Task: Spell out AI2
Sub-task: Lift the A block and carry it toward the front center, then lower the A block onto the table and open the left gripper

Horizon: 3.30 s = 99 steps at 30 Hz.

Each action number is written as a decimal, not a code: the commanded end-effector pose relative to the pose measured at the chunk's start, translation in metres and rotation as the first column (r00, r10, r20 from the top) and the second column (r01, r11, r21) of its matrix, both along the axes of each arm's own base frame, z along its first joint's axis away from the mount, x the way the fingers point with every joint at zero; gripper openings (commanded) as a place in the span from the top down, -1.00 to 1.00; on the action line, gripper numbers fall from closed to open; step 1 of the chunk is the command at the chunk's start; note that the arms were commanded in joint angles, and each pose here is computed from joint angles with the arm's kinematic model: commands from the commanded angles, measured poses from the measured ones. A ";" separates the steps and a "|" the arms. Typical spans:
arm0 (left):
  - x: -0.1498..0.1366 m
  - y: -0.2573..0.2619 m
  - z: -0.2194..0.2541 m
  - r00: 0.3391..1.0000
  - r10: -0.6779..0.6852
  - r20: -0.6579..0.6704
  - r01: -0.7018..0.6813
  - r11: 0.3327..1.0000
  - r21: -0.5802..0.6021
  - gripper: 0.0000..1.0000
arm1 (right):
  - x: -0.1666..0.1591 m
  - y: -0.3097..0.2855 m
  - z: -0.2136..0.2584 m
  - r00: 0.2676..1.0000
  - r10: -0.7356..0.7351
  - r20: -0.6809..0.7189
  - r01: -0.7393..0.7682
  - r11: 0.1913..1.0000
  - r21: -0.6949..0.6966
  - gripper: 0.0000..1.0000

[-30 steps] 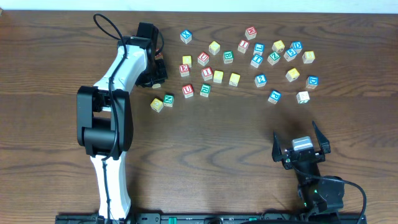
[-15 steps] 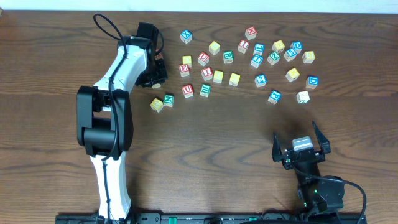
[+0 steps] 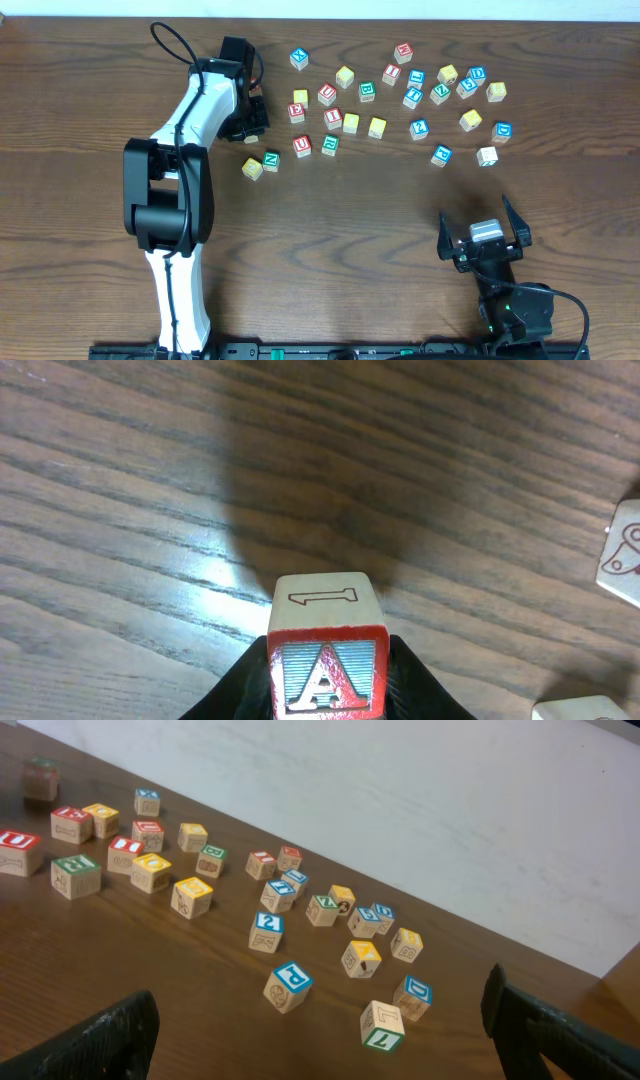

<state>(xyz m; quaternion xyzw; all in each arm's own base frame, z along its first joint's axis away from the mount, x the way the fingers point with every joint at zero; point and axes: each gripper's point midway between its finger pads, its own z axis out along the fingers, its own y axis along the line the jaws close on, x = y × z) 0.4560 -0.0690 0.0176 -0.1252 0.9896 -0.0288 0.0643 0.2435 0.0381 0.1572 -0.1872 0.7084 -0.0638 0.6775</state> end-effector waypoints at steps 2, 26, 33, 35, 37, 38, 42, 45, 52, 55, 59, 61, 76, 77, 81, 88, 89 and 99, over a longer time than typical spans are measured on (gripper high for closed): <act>0.009 -0.001 0.045 0.994 -0.058 0.096 0.058 0.998 0.001 0.85 | 0.000 0.000 0.000 1.000 0.000 0.000 0.000 1.000 0.010 -0.99; -0.152 -0.040 0.176 0.930 -0.235 0.283 0.226 0.972 0.067 0.85 | 0.000 0.000 0.000 1.000 0.000 0.001 0.000 1.000 0.010 -0.98; -0.190 -0.050 0.088 0.978 -0.165 0.129 0.160 0.986 0.047 0.85 | 0.000 0.000 0.000 1.000 0.000 0.001 0.000 1.000 0.010 -0.99; -0.190 -0.051 0.079 0.981 -0.167 0.100 0.163 0.985 0.049 0.85 | 0.000 0.000 0.000 1.000 0.000 0.001 0.000 1.000 0.010 -0.99; -0.186 -0.054 0.070 0.982 -0.166 0.088 0.162 0.986 0.050 0.85 | 0.000 0.000 0.000 1.000 0.000 0.000 0.000 1.000 0.010 -0.99; -0.183 -0.055 0.064 0.985 -0.154 0.081 0.150 0.987 0.050 0.85 | 0.000 0.000 0.000 1.000 0.000 0.001 0.000 1.000 0.010 -0.99; -0.173 -0.062 0.041 0.992 -0.117 0.054 0.115 0.993 0.040 0.85 | 0.000 0.000 0.000 1.000 0.000 0.000 0.000 1.000 0.010 -0.99; -0.169 -0.064 0.031 0.993 -0.108 0.046 0.106 0.993 0.041 0.85 | 0.000 0.000 0.000 1.000 0.000 0.001 0.000 1.000 0.010 -0.99; -0.155 -0.071 0.023 0.991 -0.108 0.081 0.106 0.994 0.028 0.85 | 0.000 0.000 0.000 1.000 0.000 0.000 0.000 1.000 0.010 -0.98; -0.150 -0.074 0.024 0.989 -0.111 0.101 0.109 0.994 0.021 0.84 | 0.000 0.000 0.000 1.000 0.000 0.000 0.000 1.000 0.010 -0.99; -0.148 -0.080 0.025 0.986 -0.123 0.110 0.124 0.992 -0.004 0.85 | 0.000 0.000 0.000 1.000 0.000 0.001 0.000 1.000 0.010 -0.99; -0.145 -0.082 0.026 0.983 -0.132 0.125 0.135 0.991 -0.009 0.85 | 0.000 0.000 0.000 1.000 0.000 0.000 0.000 1.000 0.010 -0.98; -0.146 -0.097 -0.008 0.984 -0.164 0.069 0.166 0.986 -0.025 0.85 | 0.000 0.000 0.000 1.000 0.000 0.001 0.000 1.000 0.010 -0.98; -0.147 -0.098 -0.010 0.983 -0.169 0.066 0.171 0.985 -0.023 0.85 | 0.000 0.000 0.000 1.000 0.000 0.000 0.000 1.000 0.010 -0.98; -0.149 -0.105 -0.017 0.980 -0.189 0.059 0.191 0.981 -0.020 0.85 | 0.000 0.000 0.000 1.000 0.000 0.000 0.000 1.000 0.010 -0.99; -0.148 -0.102 -0.018 0.981 -0.187 0.059 0.187 0.982 -0.001 0.85 | 0.000 0.000 0.000 1.000 0.000 0.000 0.000 1.000 0.010 -0.99; -0.148 -0.101 -0.018 0.980 -0.187 0.059 0.188 0.982 -0.001 0.85 | 0.000 0.000 0.000 1.000 0.000 0.001 0.000 1.000 0.010 -0.99; -0.148 -0.097 -0.018 0.981 -0.184 0.059 0.183 0.983 0.022 0.84 | 0.000 0.000 0.000 1.000 0.000 0.001 0.000 1.000 0.010 -0.99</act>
